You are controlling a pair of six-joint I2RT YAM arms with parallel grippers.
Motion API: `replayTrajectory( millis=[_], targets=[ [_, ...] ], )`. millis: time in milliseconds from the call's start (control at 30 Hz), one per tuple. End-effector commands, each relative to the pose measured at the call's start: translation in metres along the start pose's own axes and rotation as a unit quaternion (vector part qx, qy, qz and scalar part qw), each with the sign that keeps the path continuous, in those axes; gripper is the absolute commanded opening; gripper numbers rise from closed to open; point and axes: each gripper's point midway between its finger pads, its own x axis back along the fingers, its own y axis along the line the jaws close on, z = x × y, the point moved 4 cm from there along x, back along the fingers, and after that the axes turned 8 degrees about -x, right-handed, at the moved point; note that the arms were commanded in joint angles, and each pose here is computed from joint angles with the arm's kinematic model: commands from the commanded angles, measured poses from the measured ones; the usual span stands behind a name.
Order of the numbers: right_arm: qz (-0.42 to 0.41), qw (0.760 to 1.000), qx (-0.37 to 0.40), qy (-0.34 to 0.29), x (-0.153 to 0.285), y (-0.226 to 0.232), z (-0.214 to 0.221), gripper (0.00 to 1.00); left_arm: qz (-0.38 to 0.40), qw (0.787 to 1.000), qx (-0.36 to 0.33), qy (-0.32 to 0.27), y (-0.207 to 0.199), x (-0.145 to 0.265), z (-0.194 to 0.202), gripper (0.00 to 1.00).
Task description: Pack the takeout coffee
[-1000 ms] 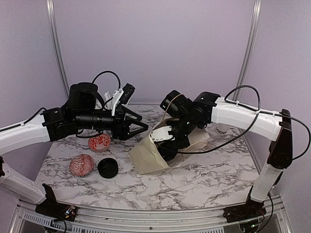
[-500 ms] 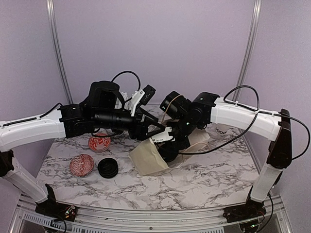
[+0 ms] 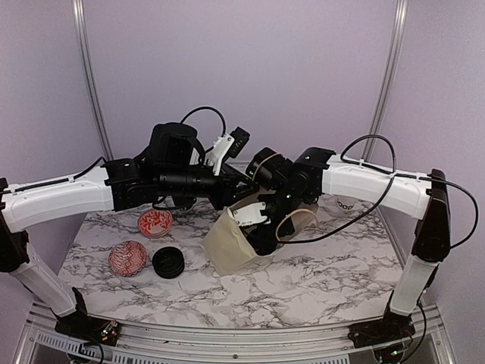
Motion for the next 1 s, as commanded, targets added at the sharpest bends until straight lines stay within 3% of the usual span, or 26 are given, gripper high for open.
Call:
replayTrajectory(
  millis=[0, 367, 633, 967],
  targets=[
    [-0.027, 1.0, -0.004, -0.002, -0.003, 0.009, -0.004, 0.15, 0.004, 1.0, -0.003, -0.025, -0.001, -0.002, -0.014, 0.14],
    [-0.059, 0.998, -0.003, 0.027, -0.017, 0.026, 0.012, 0.13, -0.033, 0.994, -0.003, -0.102, 0.003, 0.032, -0.036, 0.05],
    [-0.07, 0.997, 0.008, 0.033, -0.006, 0.04, 0.026, 0.12, -0.086, 0.991, 0.029, -0.099, 0.028, 0.042, -0.021, 0.03],
    [-0.087, 0.991, 0.057, -0.085, 0.067, 0.045, -0.022, 0.11, -0.079, 0.993, 0.035, -0.082, 0.044, 0.018, -0.013, 0.04]
  ],
)
